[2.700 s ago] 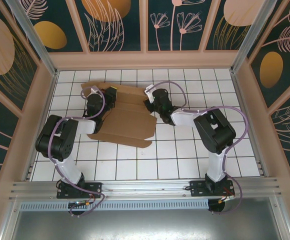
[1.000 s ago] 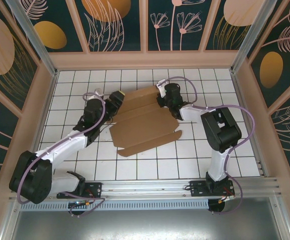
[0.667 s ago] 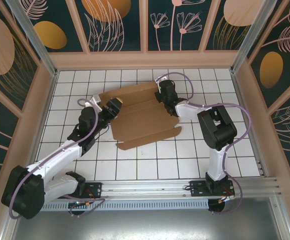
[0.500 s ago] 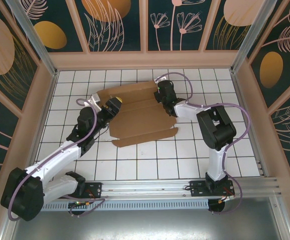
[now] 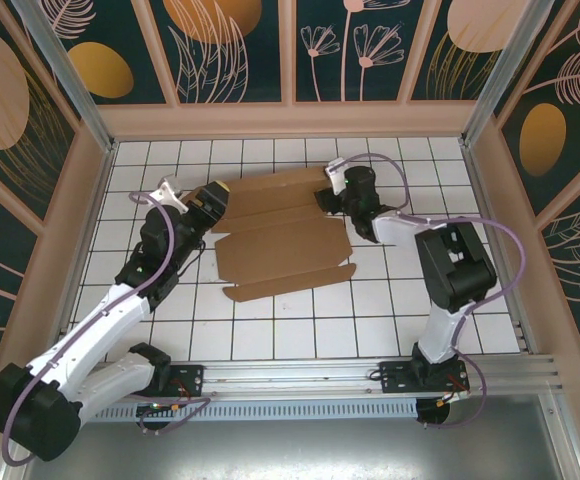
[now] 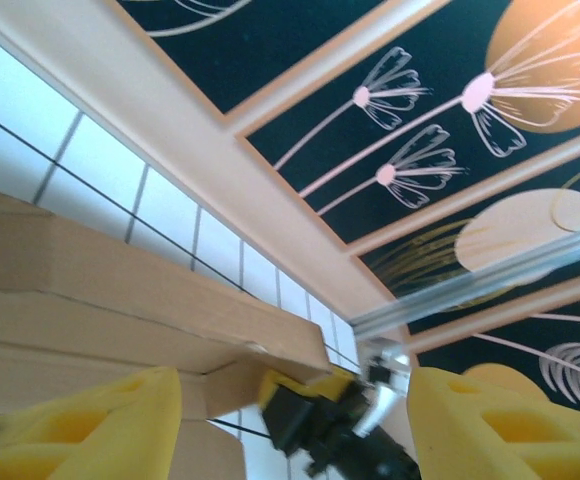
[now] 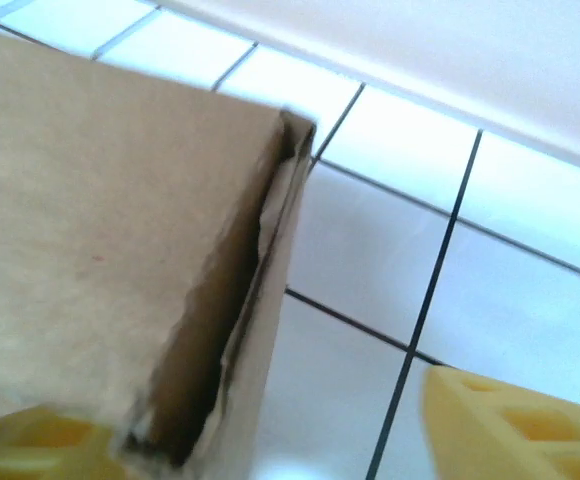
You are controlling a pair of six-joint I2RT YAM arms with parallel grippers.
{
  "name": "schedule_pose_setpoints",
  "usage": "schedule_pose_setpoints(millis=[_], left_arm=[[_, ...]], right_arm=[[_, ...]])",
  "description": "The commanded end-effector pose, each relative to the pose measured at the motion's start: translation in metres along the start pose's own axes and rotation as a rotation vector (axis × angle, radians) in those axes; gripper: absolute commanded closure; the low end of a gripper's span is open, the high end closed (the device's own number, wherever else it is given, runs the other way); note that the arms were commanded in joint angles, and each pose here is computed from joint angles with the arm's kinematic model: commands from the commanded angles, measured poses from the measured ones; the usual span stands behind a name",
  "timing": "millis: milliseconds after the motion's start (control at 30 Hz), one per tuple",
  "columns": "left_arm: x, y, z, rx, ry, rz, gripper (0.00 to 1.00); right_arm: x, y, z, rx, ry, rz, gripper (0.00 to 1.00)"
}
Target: Fold the paper box
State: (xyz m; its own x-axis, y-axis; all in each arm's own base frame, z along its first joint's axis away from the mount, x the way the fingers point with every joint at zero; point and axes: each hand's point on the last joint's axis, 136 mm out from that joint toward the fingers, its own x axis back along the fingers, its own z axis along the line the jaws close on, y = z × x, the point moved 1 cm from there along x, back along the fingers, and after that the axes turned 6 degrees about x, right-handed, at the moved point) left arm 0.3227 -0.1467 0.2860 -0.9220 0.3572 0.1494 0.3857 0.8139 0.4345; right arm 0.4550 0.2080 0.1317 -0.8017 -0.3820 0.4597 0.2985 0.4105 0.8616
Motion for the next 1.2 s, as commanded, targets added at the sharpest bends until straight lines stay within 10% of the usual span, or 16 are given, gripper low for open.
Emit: schedule_pose_setpoints(millis=[0, 367, 833, 1167], left_arm=[[0.010, 0.012, 0.000, -0.045, 0.040, -0.055, 0.39], [0.026, 0.037, -0.008, -0.124, 0.055, -0.169, 0.38], [0.030, 0.041, -0.002, -0.159, 0.098, -0.191, 0.38], [0.029, 0.041, 0.003, -0.154, 0.112, -0.195, 0.37]], right_arm=[[0.033, 0.031, 0.000, 0.024, 0.045, -0.180, 0.24], [0.023, 0.015, 0.007, 0.002, 0.057, -0.174, 0.24], [-0.036, -0.010, 0.005, 0.020, -0.045, -0.007, 0.57], [-0.051, -0.036, 0.014, 0.001, 0.001, 0.083, 0.58]])
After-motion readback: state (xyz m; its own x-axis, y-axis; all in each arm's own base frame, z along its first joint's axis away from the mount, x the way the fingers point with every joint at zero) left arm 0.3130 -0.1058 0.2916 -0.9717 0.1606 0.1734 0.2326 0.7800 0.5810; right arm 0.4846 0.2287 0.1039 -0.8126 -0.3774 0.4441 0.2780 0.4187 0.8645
